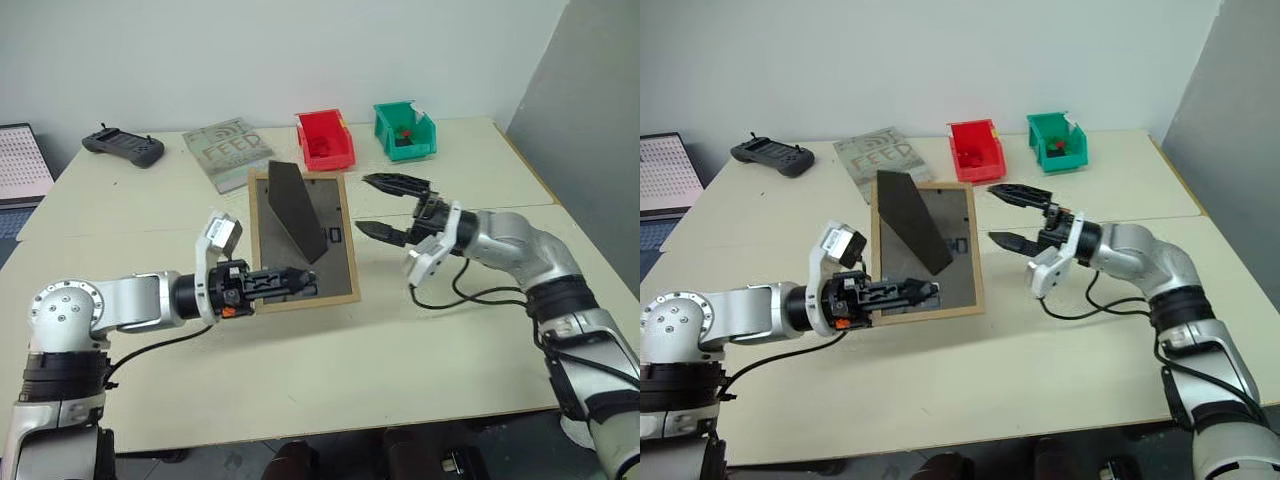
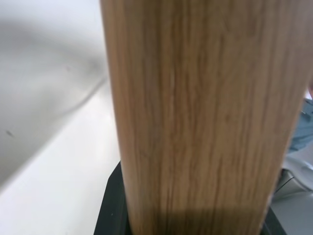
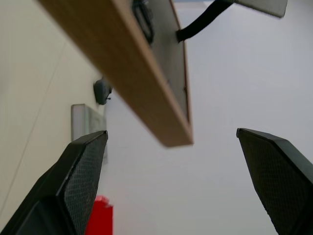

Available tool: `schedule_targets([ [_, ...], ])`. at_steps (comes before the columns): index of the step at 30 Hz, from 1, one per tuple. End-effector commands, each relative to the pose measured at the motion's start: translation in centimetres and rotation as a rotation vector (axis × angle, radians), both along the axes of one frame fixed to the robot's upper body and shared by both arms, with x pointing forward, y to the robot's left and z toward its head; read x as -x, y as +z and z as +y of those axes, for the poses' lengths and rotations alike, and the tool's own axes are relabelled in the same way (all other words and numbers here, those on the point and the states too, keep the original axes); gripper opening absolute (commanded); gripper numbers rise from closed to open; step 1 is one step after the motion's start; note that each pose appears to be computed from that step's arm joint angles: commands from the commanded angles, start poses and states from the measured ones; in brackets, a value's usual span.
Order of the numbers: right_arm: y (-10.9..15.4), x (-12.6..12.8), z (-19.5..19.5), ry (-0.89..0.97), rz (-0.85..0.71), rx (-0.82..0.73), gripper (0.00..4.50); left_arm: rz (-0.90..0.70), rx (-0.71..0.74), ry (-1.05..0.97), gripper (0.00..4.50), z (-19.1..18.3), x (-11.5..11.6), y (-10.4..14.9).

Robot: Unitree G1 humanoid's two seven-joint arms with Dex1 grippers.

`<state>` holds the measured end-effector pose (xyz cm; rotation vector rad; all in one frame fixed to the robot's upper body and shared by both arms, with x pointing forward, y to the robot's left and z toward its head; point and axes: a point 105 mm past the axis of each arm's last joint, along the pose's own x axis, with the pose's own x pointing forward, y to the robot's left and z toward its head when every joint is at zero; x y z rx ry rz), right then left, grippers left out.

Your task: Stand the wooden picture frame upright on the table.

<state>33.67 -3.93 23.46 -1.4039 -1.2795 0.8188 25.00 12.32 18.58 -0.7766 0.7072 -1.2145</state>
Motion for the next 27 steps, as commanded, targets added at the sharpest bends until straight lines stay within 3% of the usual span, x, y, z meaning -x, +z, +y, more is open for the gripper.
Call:
schedule_targets([
  [1,0.2,0.1,1.2,0.050,-0.076,0.014,4.48,-0.057,0.049,-0.044,0.85,-0.6,0.9,1.4],
  [4,-0.3,-0.2,1.2,0.064,-0.061,0.029,3.97,-0.058,0.045,-0.038,0.85,-0.7,0.9,1.3],
  [10,0.1,-0.5,0.5,0.064,-0.071,0.007,2.35,-0.061,0.047,-0.023,0.85,-0.6,1.0,1.2],
  [14,0.5,-0.6,0.2,0.068,-0.072,-0.010,1.52,-0.068,0.040,-0.007,0.85,-0.7,1.0,1.1],
  [16,0.6,-0.4,0.2,0.080,-0.074,-0.016,1.49,-0.072,0.046,-0.003,1.56,-0.7,1.0,1.2],
  [23,0.8,-0.2,-0.2,0.102,-0.029,-0.031,1.28,-0.141,0.047,0.116,2.98,1.1,-0.2,2.8],
  [27,-0.3,-1.5,-1.9,0.039,0.176,-0.091,1.28,-0.209,0.027,0.294,3.87,4.1,-1.1,4.3],
])
